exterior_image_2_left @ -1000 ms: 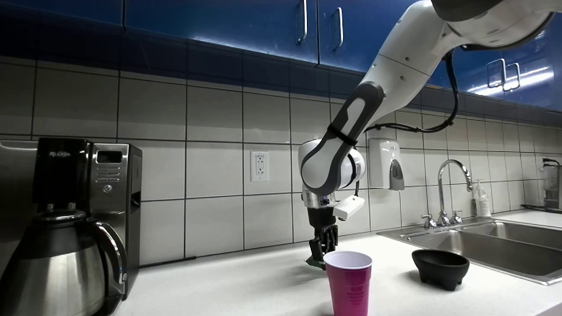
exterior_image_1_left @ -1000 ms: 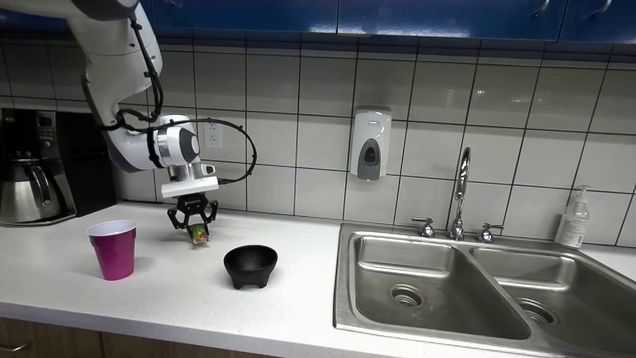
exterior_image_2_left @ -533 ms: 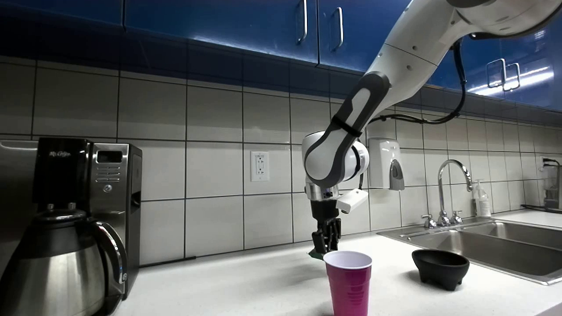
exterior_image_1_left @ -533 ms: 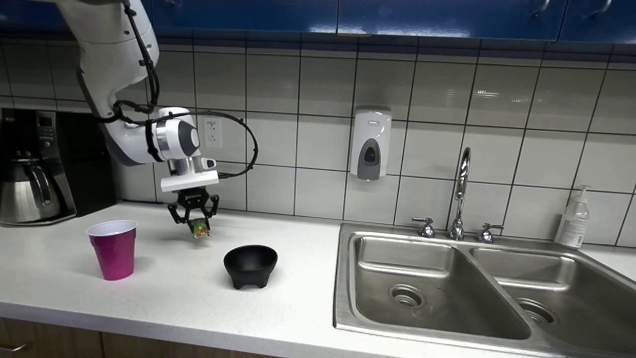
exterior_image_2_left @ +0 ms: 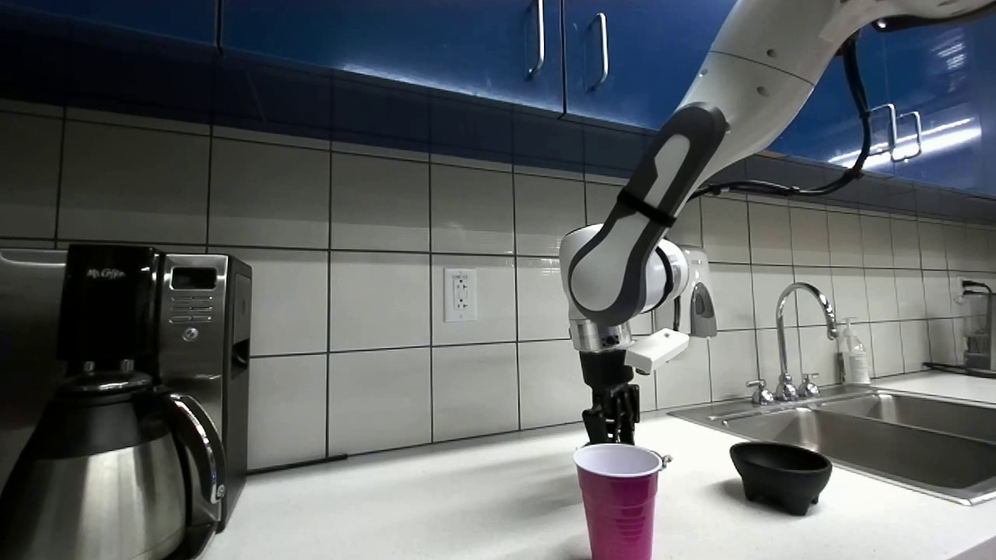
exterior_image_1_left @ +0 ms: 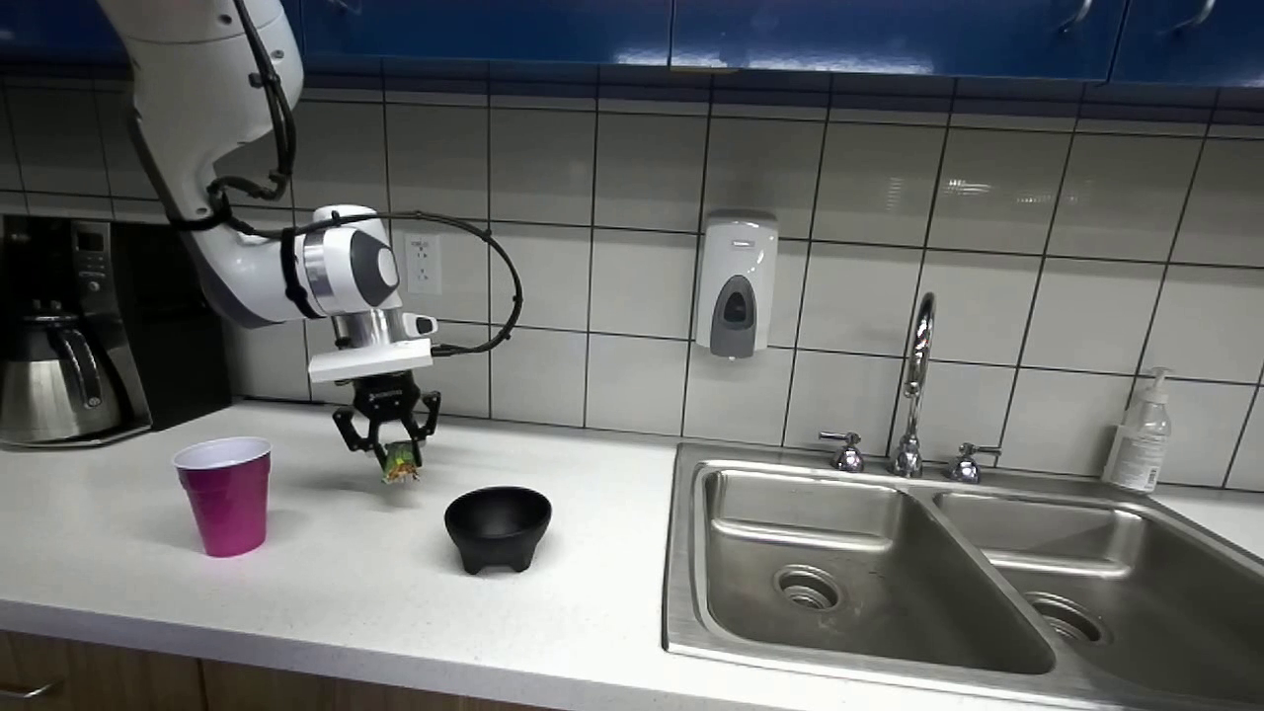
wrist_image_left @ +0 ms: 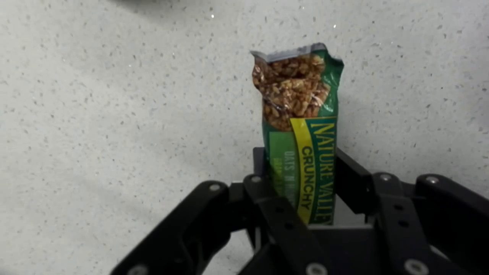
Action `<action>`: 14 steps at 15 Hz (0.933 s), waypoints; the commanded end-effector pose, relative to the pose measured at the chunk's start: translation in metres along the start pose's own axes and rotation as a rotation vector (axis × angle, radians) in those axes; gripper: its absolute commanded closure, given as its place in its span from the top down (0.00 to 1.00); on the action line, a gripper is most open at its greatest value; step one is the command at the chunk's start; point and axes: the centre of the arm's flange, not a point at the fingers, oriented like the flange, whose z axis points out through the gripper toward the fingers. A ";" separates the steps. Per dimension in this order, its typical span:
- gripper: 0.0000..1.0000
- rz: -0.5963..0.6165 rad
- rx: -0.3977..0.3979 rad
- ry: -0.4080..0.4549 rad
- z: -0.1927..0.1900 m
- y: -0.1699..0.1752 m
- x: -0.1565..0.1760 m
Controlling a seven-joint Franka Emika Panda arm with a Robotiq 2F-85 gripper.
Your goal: Put the chocolate bar inside the black bowl
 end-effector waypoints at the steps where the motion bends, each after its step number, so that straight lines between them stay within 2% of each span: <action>1: 0.18 0.089 -0.009 0.027 -0.014 -0.006 -0.042; 8: 0.18 0.221 -0.015 0.052 -0.022 0.001 -0.096; 14: 0.18 0.325 -0.039 0.068 -0.037 0.039 -0.125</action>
